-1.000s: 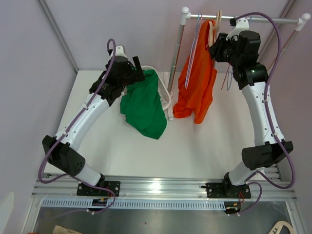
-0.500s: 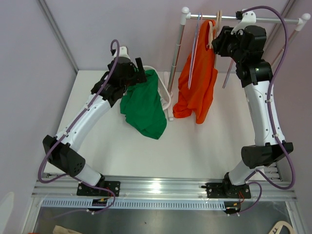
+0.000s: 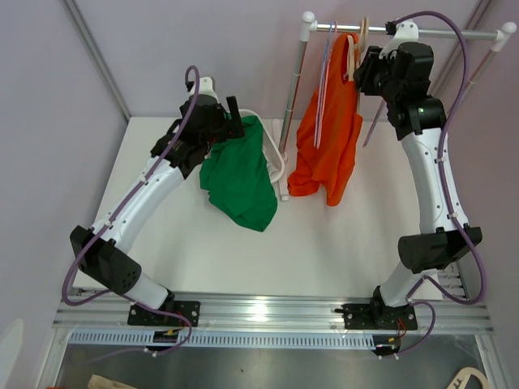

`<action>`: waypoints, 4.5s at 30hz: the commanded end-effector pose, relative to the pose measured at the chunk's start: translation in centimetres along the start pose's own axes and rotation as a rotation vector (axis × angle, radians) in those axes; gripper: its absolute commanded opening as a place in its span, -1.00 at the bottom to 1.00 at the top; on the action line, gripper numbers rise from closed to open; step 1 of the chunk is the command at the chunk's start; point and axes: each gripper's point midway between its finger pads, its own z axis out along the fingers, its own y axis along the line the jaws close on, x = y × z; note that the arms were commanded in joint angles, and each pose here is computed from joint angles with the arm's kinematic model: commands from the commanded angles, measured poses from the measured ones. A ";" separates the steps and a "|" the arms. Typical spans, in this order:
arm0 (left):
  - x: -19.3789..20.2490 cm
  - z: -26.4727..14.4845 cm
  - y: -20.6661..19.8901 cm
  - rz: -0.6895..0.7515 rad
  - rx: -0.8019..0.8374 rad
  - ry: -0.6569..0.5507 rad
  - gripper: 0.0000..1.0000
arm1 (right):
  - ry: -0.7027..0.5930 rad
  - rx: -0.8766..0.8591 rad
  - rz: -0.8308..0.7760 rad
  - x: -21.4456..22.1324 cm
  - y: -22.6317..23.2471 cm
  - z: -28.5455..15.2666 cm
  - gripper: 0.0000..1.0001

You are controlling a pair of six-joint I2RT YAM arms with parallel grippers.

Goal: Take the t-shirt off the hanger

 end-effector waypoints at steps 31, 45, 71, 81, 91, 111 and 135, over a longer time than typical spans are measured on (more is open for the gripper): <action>-2.5 -1.9 -1.3 0.017 0.063 -0.077 0.99 | -0.009 0.089 -0.052 -0.5 -1.6 1.4 -1.00; -3.3 -2.8 -1.2 0.025 0.062 -0.098 0.99 | -0.156 0.207 -0.059 -6.3 -3.2 -1.4 -1.00; -3.1 -3.4 -1.2 0.046 0.059 -0.110 0.99 | -0.082 0.249 -0.072 -1.5 -4.5 0.8 -0.69; -3.1 -3.3 -1.2 0.045 0.061 -0.110 0.99 | -0.089 0.266 -0.080 -0.9 -5.0 2.9 -0.56; -2.9 -3.1 -1.0 0.054 0.052 -0.109 0.99 | -0.068 0.260 -0.083 -0.2 -5.0 4.1 -0.52; -4.4 -4.3 -0.8 0.060 0.051 -0.170 0.99 | -0.227 0.236 -0.031 -7.0 -3.7 -0.7 -1.00; -2.4 -22.3 -9.1 0.205 0.651 -0.581 0.99 | -0.149 0.377 0.279 2.3 -2.9 -15.6 -1.00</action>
